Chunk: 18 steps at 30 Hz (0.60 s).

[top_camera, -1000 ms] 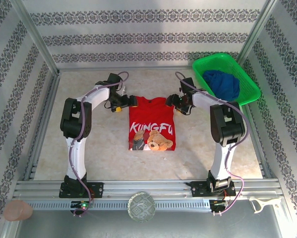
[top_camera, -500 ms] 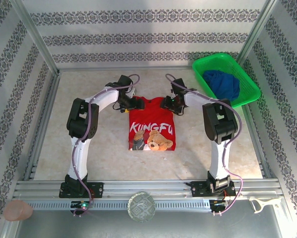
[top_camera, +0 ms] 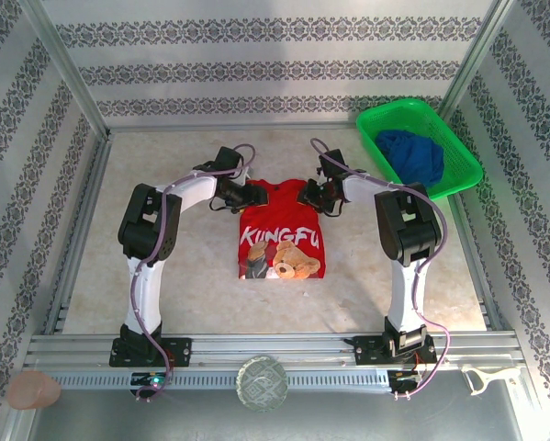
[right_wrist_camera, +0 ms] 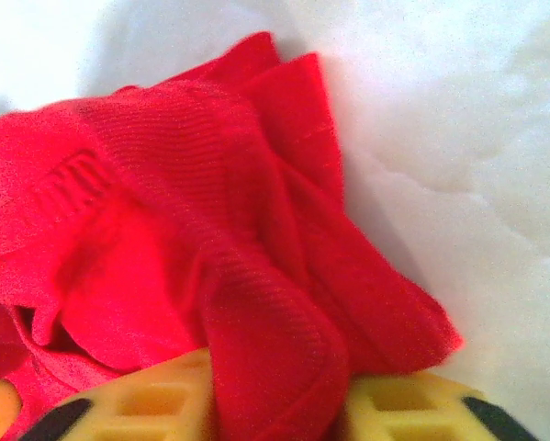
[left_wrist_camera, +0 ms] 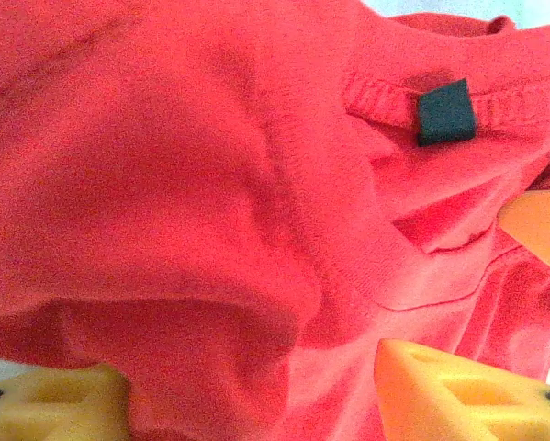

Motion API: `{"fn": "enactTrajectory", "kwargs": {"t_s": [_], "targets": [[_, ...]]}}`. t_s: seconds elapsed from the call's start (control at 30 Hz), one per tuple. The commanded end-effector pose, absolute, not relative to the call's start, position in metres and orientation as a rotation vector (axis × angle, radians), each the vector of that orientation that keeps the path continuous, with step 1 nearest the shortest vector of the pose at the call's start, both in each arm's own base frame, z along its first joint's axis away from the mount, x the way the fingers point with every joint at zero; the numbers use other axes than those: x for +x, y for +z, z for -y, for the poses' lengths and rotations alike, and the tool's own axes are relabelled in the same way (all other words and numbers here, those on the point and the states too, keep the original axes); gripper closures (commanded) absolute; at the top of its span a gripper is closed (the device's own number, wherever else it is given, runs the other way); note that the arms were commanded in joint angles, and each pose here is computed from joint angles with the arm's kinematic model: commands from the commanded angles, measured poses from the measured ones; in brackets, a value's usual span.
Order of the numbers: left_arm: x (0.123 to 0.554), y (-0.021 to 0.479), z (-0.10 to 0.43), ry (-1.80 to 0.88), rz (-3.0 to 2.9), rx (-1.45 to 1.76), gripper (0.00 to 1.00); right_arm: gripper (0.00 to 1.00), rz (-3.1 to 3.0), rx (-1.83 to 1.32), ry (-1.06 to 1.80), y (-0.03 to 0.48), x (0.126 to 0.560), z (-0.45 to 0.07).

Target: Fold the inside-out t-shirt

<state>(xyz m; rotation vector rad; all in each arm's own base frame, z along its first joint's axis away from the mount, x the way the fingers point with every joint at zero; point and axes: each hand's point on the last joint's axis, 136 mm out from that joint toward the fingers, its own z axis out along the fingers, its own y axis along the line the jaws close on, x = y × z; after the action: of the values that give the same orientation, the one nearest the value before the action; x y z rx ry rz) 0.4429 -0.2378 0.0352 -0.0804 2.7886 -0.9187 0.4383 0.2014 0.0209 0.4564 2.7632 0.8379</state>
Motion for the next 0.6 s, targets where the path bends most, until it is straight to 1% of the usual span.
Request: {"fn": "enactTrajectory", "kwargs": {"t_s": [0.0,0.03,0.07,0.1,0.2,0.3,0.43,0.57], "targets": [[0.443,0.007,0.259,-1.024,-2.788,-0.073,0.64,0.91,-2.768,0.477,0.948,-0.004,0.436,-0.215],[0.443,0.005,0.262,-1.057,-2.78,-0.074,0.79,1.0,-2.753,0.477,0.98,-0.002,0.437,-0.216],[0.444,0.003,0.264,-1.079,-2.776,-0.079,0.92,1.0,-2.744,0.478,1.001,-0.001,0.437,-0.217],[0.445,0.004,0.264,-1.09,-2.769,-0.08,1.0,1.0,-2.725,0.48,1.024,0.004,0.438,-0.217],[0.458,0.024,0.257,-1.103,-2.686,-0.102,1.0,1.0,-2.635,0.501,1.093,0.026,0.445,-0.212],[0.486,0.06,0.244,-1.128,-2.541,-0.159,1.0,1.0,-2.536,0.51,1.162,0.056,0.464,-0.209],[0.54,0.111,0.23,-1.188,-2.359,-0.214,1.0,1.0,-2.405,0.508,1.24,0.104,0.51,-0.209],[0.593,0.184,0.224,-1.224,-2.186,-0.18,1.0,1.0,-2.239,0.467,1.297,0.175,0.561,-0.204]]}}
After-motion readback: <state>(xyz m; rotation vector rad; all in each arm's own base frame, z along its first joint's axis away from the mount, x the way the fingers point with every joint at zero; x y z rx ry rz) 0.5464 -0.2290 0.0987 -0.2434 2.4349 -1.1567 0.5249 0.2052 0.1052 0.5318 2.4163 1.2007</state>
